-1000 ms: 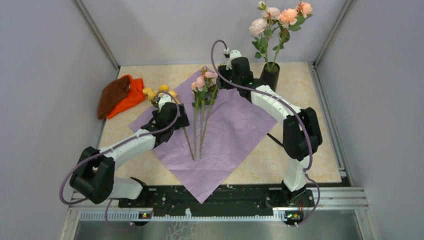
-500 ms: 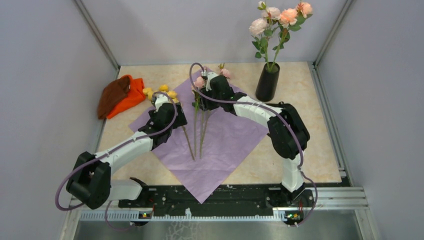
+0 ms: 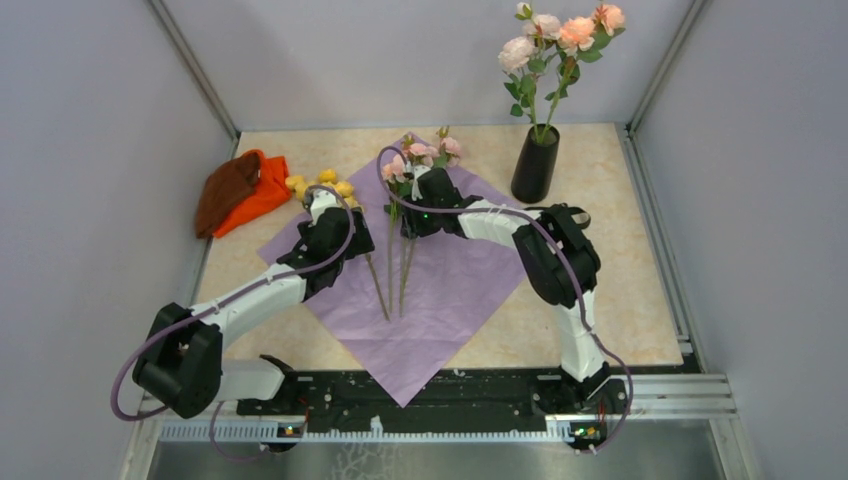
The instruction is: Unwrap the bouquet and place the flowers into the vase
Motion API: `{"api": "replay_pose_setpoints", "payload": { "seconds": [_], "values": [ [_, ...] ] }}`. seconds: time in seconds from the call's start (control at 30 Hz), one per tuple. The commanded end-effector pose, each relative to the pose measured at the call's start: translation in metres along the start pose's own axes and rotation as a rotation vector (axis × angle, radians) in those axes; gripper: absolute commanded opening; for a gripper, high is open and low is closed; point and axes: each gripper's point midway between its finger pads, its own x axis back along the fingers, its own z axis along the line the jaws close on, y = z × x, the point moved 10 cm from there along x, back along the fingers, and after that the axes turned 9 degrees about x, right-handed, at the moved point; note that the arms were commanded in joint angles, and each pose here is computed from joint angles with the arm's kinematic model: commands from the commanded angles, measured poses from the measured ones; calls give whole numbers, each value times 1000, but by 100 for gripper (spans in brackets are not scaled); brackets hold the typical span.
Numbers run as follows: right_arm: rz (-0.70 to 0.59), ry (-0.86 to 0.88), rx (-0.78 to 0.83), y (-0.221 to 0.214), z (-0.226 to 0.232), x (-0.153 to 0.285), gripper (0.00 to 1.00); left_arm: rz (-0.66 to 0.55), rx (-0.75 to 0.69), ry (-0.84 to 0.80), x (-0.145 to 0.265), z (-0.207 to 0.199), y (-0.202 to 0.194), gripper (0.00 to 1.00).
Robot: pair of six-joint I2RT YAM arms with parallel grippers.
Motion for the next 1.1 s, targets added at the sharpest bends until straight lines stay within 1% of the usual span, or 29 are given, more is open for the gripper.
{"api": "replay_pose_setpoints", "payload": {
  "seconds": [0.0, 0.1, 0.17, 0.33, 0.37, 0.43, 0.5, 0.73, 1.07],
  "values": [
    [-85, 29, 12, 26, 7, -2, 36, -2, 14, -16, -1, -2, -2, 99],
    [-88, 16, 12, 24, 6, -4, 32, 8, 7, -22, -5, -4, -3, 99],
    [-84, 17, 10, 23, 5, -7, 25, 22, 9, -21, -6, -7, -3, 99],
    [-84, 41, 2, 26, 7, -13, 23, 50, 21, -38, -7, -5, -11, 99],
    [-87, 39, 2, 26, 6, -13, 19, 54, 18, -37, -7, -5, -11, 99],
    [-90, 31, 8, 28, 6, -13, 8, 55, 15, -21, -7, -3, -12, 99],
    [-94, 24, 16, 32, 6, -12, 0, 43, 10, -13, -6, -1, -11, 99],
    [-141, 5, 38, 47, 9, 5, 0, 28, 15, -24, -1, 3, -11, 99],
    [-236, -34, 88, 73, 15, 48, 0, 72, 14, -39, -7, -1, -17, 99]
  ]
}}
